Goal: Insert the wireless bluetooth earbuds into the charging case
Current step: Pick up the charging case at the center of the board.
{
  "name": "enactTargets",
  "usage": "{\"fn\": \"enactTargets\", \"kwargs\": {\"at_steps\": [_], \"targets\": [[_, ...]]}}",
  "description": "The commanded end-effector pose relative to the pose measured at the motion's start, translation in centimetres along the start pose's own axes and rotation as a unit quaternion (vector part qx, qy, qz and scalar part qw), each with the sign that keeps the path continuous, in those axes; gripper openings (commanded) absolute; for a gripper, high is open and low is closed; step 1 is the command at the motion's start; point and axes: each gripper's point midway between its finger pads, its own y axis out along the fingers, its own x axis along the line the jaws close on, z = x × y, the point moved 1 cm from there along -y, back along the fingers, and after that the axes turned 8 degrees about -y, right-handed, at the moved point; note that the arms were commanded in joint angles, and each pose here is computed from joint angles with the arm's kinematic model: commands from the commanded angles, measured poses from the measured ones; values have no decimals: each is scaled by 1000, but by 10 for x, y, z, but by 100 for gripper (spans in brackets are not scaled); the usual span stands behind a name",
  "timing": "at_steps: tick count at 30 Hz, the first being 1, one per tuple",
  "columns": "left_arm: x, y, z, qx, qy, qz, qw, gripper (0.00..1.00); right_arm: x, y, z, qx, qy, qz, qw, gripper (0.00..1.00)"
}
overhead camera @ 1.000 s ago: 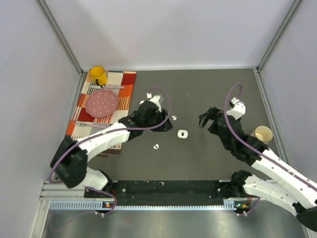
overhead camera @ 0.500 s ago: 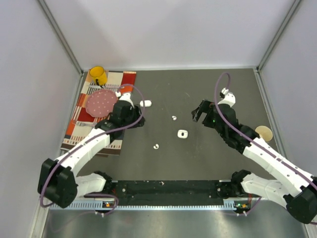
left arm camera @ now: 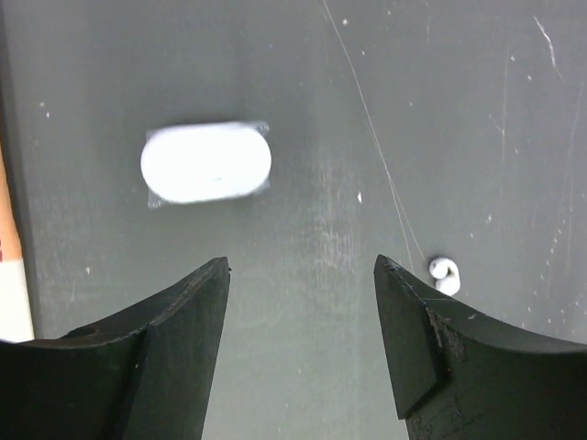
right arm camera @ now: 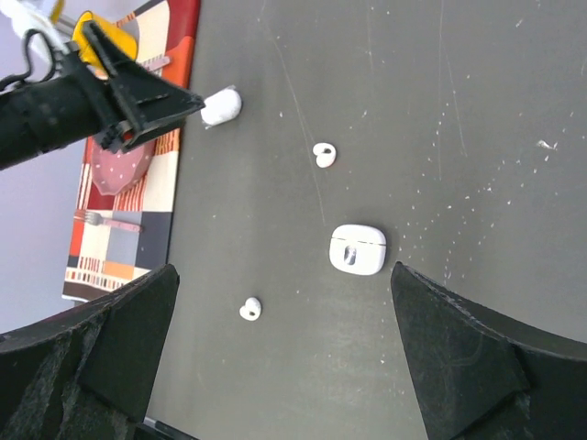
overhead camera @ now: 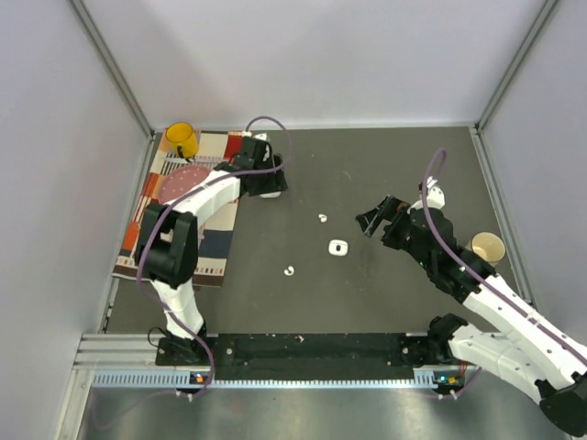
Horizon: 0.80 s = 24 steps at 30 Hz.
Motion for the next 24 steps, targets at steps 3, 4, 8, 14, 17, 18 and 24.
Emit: {"fn": "enactTargets", "kwargs": {"at_steps": [3, 4, 8, 14, 17, 18, 24], "targets": [[11, 21, -26, 7, 5, -35, 999, 71, 1, -6, -15, -30, -8, -7, 1000, 99], [13, 28, -25, 13, 9, -38, 999, 72, 0, -5, -15, -30, -12, -3, 999, 99], [20, 36, -34, 12, 24, -70, 997, 80, -2, -1, -12, -24, -24, 3, 999, 99], [26, 45, -48, 10, 100, -73, 992, 80, -2, 4, -8, -13, -34, 4, 999, 99], [28, 45, -45, 31, 192, -53, 979, 80, -3, 4, -7, -11, -40, 4, 999, 99], [34, 44, -44, 39, 251, -50, 966, 80, -3, 4, -6, -11, -44, 3, 999, 99], [54, 48, -36, 79, 398, -20, 914, 80, -4, 5, -8, -15, -48, 4, 999, 99]]}}
